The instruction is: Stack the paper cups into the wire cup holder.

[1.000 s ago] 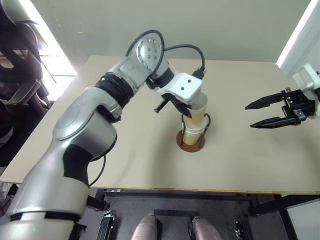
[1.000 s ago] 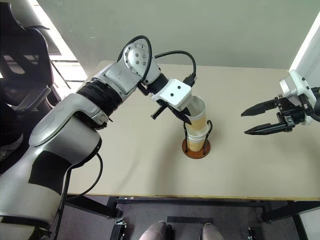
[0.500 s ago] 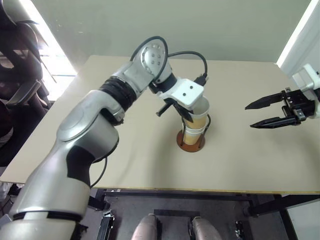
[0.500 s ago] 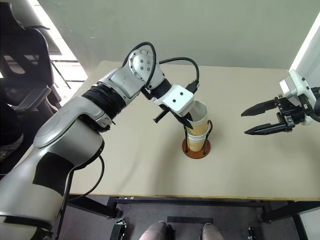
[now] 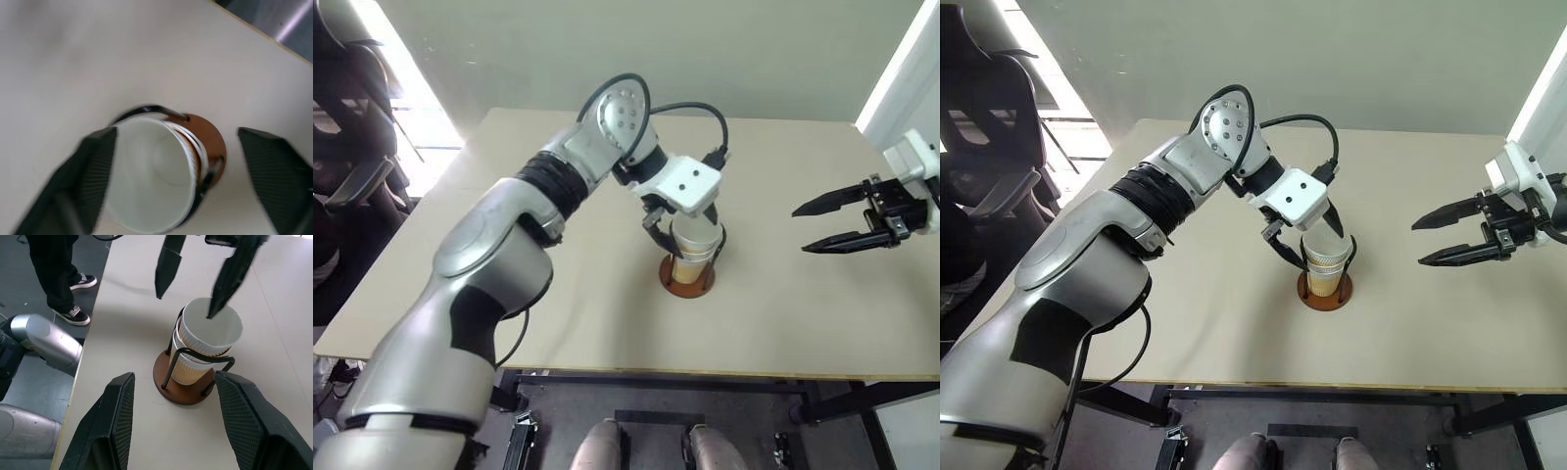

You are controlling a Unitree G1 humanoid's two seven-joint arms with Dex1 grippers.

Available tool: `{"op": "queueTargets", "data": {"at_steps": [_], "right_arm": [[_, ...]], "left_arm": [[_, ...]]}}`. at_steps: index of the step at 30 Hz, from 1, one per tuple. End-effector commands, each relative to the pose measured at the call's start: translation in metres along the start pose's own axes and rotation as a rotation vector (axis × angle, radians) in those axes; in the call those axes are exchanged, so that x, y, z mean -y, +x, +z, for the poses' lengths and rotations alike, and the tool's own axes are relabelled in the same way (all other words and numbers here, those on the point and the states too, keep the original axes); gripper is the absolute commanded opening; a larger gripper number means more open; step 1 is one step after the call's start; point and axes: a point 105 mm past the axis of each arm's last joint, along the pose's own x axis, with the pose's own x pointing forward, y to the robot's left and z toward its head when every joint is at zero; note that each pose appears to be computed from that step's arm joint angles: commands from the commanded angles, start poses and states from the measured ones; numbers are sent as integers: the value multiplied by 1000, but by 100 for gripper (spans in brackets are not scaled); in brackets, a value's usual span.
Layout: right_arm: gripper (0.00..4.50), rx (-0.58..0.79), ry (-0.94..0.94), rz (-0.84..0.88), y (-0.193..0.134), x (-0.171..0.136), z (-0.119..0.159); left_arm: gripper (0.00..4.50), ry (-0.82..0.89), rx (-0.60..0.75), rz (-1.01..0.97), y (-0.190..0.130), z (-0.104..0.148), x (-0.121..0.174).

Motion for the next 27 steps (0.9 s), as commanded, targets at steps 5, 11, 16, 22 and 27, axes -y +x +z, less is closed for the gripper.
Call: {"op": "queueTargets", "data": {"at_steps": [5, 11, 16, 22, 27], "right_arm": [[261, 44, 16, -235, -24, 32, 3], [261, 87, 89, -481, -37, 63, -17], [261, 102, 168, -716, -42, 90, -43], [261, 129, 217, -868, -29, 102, -68], [261, 127, 290, -894, 3, 98, -95]], "left_arm": [[445, -266, 344, 560, -94, 9, -40], [445, -490, 388, 991, -135, -42, -33], [445, -596, 344, 1154, -131, -81, -14], [445, -705, 314, 1316, -125, -115, 4], [445, -798, 267, 1387, -111, -143, 27]]}}
